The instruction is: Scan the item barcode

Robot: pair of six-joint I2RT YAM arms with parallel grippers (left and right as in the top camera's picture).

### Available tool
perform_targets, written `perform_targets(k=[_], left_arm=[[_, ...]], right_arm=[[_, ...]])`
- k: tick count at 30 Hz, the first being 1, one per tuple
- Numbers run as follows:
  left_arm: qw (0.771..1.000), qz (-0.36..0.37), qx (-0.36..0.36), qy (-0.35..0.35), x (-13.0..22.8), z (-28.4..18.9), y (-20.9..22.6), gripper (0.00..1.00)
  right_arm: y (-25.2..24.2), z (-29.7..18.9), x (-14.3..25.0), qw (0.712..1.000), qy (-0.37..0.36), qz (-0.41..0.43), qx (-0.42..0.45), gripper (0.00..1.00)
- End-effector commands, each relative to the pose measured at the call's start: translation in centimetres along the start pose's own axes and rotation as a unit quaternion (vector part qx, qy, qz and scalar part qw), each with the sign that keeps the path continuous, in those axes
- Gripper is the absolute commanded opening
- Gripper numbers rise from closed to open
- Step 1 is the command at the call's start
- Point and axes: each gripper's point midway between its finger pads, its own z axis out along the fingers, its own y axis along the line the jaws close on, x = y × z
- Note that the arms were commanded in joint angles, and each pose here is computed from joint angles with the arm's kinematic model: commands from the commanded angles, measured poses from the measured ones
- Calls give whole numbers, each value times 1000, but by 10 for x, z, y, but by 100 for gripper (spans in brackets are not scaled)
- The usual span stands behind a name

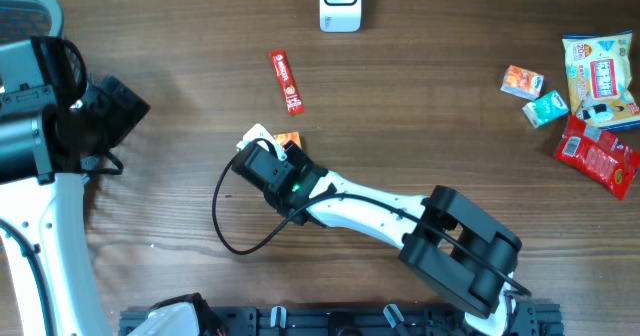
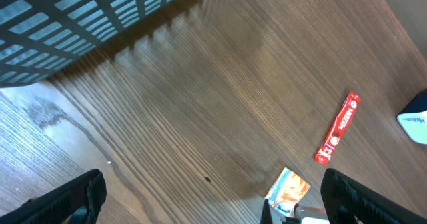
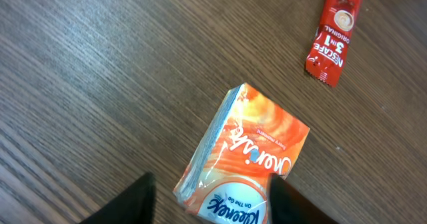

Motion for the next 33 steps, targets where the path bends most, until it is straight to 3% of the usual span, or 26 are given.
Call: perform_targets(k=[1, 18, 24, 29, 33], left_arm=[[1000, -11, -7, -11, -4, -3, 3, 100], [1000, -11, -7, -11, -4, -3, 3, 100], [1000, -11, -7, -11, -4, -3, 3, 100], [1000, -11, -7, -11, -4, -3, 3, 100], [1000, -11, -7, -11, -4, -3, 3, 100]], right_arm=[[-1, 4, 3, 1000, 5, 0, 7, 43], [6, 26, 16, 1000, 16, -2, 9, 44], [-1, 26, 15, 1000, 14, -1, 28, 27], [-10, 22, 12, 998, 20, 8, 54, 5], [-11, 19, 10, 998, 26, 11, 55, 4]])
